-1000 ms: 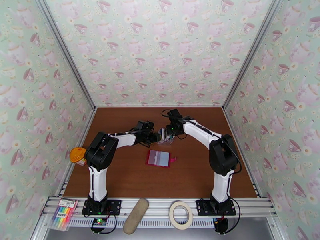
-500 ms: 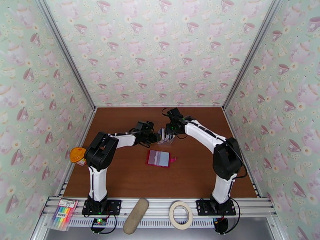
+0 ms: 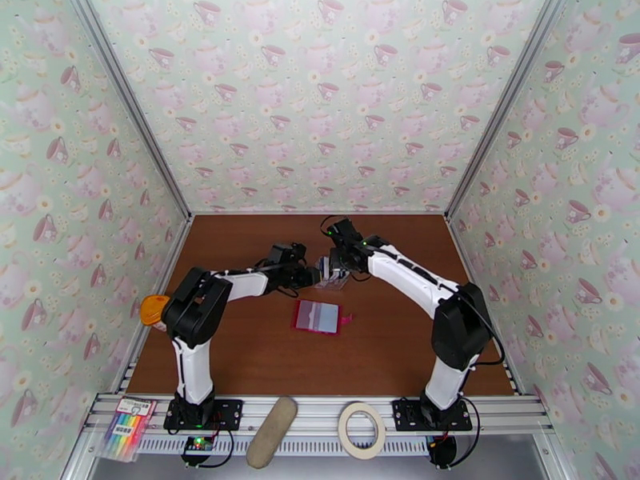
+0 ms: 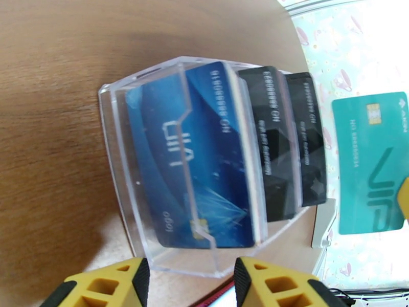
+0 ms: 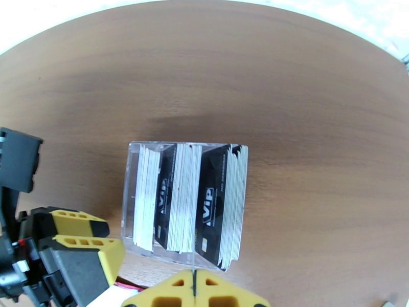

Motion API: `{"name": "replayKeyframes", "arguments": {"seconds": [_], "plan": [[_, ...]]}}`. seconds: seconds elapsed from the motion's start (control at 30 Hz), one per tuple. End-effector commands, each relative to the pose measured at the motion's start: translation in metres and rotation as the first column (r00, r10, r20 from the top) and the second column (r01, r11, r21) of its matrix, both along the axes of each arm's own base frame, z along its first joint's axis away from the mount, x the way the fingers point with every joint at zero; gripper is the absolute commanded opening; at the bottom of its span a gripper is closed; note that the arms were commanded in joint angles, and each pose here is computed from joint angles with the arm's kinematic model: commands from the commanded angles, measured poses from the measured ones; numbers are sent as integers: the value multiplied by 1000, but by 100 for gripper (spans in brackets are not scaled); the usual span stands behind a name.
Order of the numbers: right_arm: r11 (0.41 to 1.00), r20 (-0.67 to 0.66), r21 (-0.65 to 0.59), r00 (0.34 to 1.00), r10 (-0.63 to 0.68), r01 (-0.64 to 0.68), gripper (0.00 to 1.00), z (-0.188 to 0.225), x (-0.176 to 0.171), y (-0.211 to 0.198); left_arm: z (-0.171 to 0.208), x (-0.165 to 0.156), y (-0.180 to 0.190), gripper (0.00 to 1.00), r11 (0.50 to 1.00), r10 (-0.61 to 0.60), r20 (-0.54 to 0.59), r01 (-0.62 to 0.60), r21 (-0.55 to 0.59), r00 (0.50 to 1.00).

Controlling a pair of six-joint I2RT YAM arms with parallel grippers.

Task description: Put the credit cards into the card holder

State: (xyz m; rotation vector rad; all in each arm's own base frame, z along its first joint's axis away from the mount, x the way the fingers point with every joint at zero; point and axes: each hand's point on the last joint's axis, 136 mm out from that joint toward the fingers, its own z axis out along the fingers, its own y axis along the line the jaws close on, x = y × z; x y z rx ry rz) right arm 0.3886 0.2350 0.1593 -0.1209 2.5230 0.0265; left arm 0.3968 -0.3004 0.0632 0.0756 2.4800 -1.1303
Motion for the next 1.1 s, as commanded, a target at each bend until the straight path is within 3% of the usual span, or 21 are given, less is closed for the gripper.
{"name": "replayKeyframes", "arguments": {"seconds": [0.0, 0.4, 0.6, 0.83, 1.07], "plan": [[990, 71, -98, 993, -98, 104, 0, 18, -7, -14, 18, 1, 0, 49, 1000, 5, 63, -5, -3, 998], [965, 165, -166, 971, -174, 201, 0, 19, -32, -5, 29, -5, 20, 49, 996, 56, 97, -63, 67, 994], [970, 169, -157, 973, -160, 186, 0, 12, -44, 4, 18, -35, 34, 50, 992, 48, 59, -55, 116, 997], [995, 135, 60, 987, -92, 85, 0, 0, -70, 21, -1, -77, 49, 49, 982, -1, 13, -1, 190, 1000], [956, 97, 292, 995, -34, 4, 0, -11, -96, 36, -10, -101, 62, 49, 969, -16, -4, 17, 247, 1000]]}}
